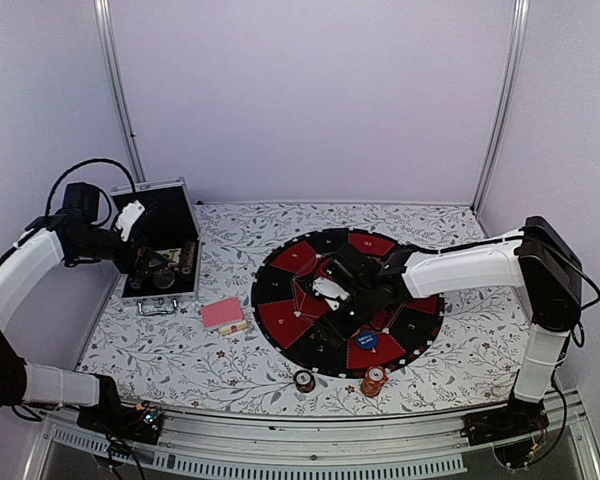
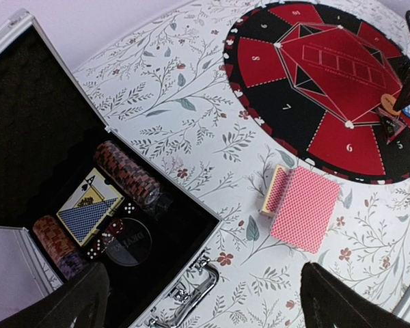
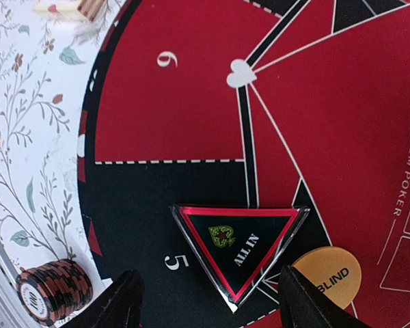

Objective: Distribute texas hold em gaming equipment

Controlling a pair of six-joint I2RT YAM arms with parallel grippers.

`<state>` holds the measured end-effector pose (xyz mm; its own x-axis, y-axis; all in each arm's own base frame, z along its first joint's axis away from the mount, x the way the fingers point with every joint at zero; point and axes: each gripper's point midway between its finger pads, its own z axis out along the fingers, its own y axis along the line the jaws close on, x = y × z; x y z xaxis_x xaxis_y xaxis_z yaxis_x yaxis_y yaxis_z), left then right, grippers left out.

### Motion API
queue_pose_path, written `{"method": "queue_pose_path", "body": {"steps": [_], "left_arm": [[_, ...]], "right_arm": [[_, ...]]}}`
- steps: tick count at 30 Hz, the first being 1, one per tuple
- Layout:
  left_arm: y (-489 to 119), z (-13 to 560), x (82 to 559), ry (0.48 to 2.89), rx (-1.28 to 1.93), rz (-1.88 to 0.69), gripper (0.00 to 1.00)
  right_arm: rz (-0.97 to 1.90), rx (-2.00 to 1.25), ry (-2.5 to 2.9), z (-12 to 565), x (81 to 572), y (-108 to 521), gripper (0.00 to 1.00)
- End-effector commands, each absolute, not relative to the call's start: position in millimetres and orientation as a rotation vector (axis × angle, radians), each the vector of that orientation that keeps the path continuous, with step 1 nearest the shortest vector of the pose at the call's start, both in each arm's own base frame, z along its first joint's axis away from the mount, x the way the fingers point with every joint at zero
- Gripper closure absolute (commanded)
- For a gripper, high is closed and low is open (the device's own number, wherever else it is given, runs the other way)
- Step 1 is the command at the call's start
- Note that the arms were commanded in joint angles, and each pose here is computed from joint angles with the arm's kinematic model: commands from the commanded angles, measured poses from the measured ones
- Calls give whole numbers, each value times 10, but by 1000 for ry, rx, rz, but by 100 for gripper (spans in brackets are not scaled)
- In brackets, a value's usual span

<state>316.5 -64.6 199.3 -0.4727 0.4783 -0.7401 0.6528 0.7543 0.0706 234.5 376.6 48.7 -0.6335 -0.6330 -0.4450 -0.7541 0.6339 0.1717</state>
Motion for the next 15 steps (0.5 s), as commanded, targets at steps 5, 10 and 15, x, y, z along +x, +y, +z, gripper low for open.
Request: {"method": "queue_pose_path", "body": {"steps": [5, 10, 15], "left_arm": [[-676, 2102, 3165, 2141, 851, -308, 0], [-673, 2143, 3183, 2132, 854, -300, 0], [-677, 2197, 3198, 2118, 853, -299, 0]], "right_arm": [[383, -1162, 2566, 283, 2246, 3594, 25], [389, -1168, 2566, 275, 2232, 3598, 28], [338, -1205, 2562, 189, 2221, 3597, 34]]}}
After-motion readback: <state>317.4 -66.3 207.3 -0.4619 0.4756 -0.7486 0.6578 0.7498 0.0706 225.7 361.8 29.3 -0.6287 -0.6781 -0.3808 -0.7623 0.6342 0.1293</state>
